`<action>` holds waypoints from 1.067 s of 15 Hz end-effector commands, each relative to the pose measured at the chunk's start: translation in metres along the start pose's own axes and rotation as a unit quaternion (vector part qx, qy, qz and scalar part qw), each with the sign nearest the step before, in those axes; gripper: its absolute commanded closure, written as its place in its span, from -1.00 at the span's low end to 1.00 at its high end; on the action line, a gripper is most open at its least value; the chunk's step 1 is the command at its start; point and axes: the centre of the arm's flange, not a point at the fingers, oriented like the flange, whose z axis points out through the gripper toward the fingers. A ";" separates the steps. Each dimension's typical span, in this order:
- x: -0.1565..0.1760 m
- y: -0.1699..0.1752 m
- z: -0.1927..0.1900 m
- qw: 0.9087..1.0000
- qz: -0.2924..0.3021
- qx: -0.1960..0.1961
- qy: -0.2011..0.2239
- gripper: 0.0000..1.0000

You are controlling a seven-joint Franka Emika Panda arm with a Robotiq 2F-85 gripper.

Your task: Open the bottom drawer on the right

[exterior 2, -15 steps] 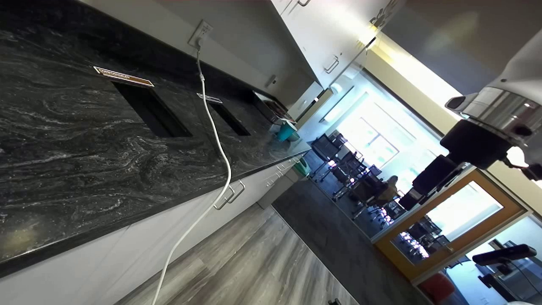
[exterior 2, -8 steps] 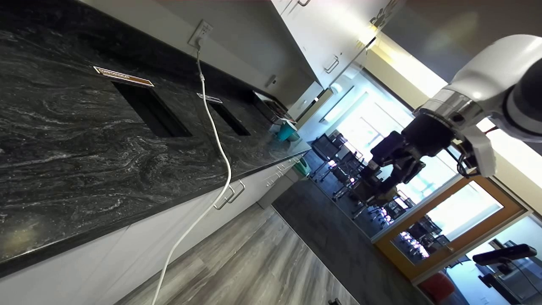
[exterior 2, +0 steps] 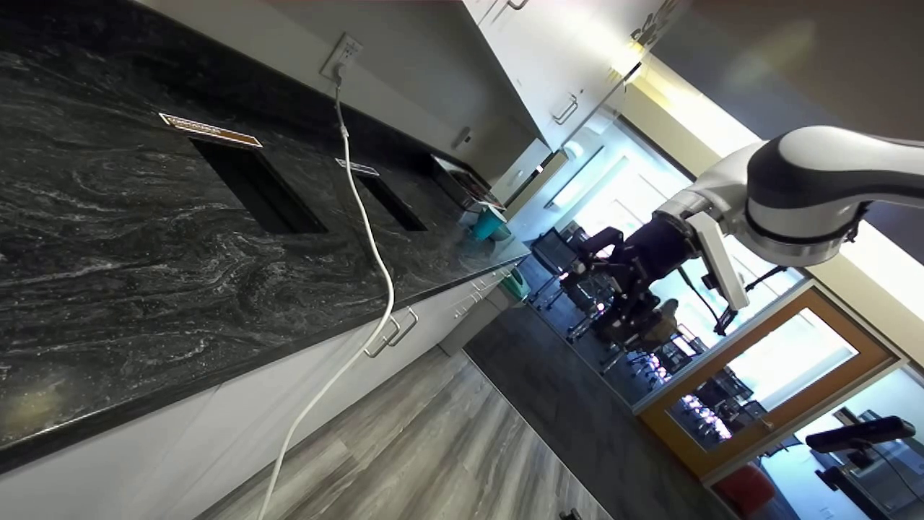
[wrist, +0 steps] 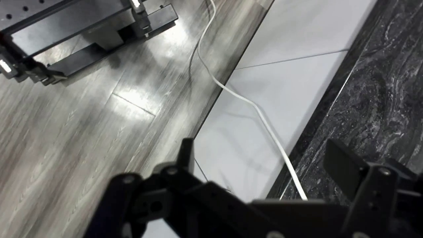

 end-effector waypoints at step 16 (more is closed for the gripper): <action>0.084 0.055 0.054 0.956 0.226 0.155 -0.106 -1.00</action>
